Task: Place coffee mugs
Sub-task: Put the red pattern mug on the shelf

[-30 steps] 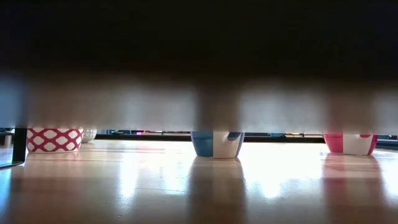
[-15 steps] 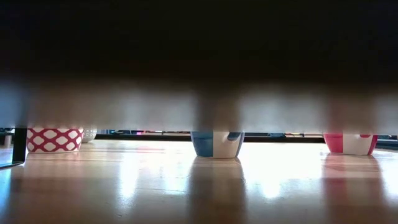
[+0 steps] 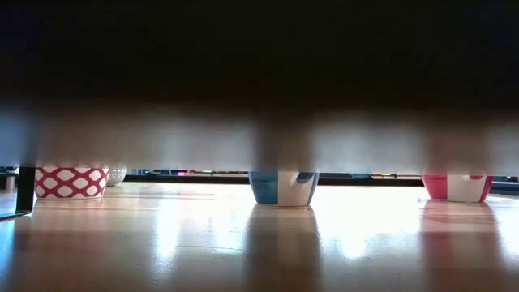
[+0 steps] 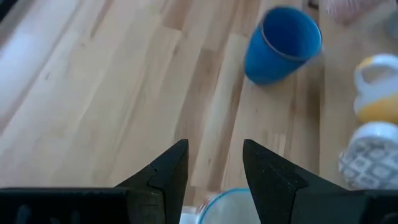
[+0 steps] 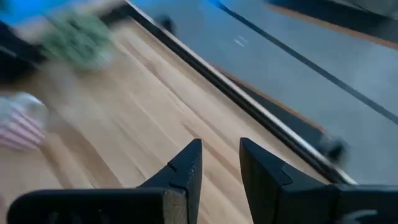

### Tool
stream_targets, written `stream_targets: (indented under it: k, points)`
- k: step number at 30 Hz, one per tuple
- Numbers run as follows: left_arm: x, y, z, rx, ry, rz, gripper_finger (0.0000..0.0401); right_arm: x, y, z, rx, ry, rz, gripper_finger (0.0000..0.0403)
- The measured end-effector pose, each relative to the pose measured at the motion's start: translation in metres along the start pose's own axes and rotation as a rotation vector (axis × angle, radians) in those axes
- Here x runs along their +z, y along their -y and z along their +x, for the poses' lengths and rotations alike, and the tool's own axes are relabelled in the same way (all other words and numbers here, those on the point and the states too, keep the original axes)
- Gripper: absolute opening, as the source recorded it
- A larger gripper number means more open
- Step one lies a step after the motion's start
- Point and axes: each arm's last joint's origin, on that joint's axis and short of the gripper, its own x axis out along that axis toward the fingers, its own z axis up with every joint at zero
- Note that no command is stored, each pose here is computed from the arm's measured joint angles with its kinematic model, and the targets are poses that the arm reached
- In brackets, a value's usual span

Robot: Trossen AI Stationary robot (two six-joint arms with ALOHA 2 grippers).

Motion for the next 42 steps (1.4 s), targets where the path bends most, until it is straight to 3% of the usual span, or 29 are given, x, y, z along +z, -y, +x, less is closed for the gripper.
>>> stream_targets:
  k: [7, 13, 19, 27, 36, 42]
  points:
    - [0.006, 0.007, -0.001, 0.061, 0.109, -0.023, 0.0142, 0.014, -0.005, 0.043, 0.528, 0.291, -0.137, 0.0084]
    - [0.001, 0.008, -0.015, 0.092, 0.15, 0.043, 0.0142, -0.03, -0.012, 0.09, 0.631, 0.295, -0.21, 0.0084]
    - [-0.017, -0.002, -0.038, 0.113, 0.258, 0.012, 0.0142, -0.05, -0.025, 0.099, 0.781, 0.407, -0.183, 0.0084]
    - [-0.055, -0.011, -0.008, 0.022, 0.479, -0.01, 0.0142, -0.063, -0.041, 0.094, 0.773, 0.392, -0.213, 0.0084]
    - [-0.052, -0.01, -0.008, 0.035, 0.569, 0.122, 0.0142, -0.062, -0.038, 0.097, 0.62, 0.399, -0.138, 0.0084]
    - [-0.045, -0.008, -0.013, 0.039, 0.656, 0.179, 0.0142, -0.063, -0.038, 0.098, 0.614, 0.365, -0.061, 0.0084]
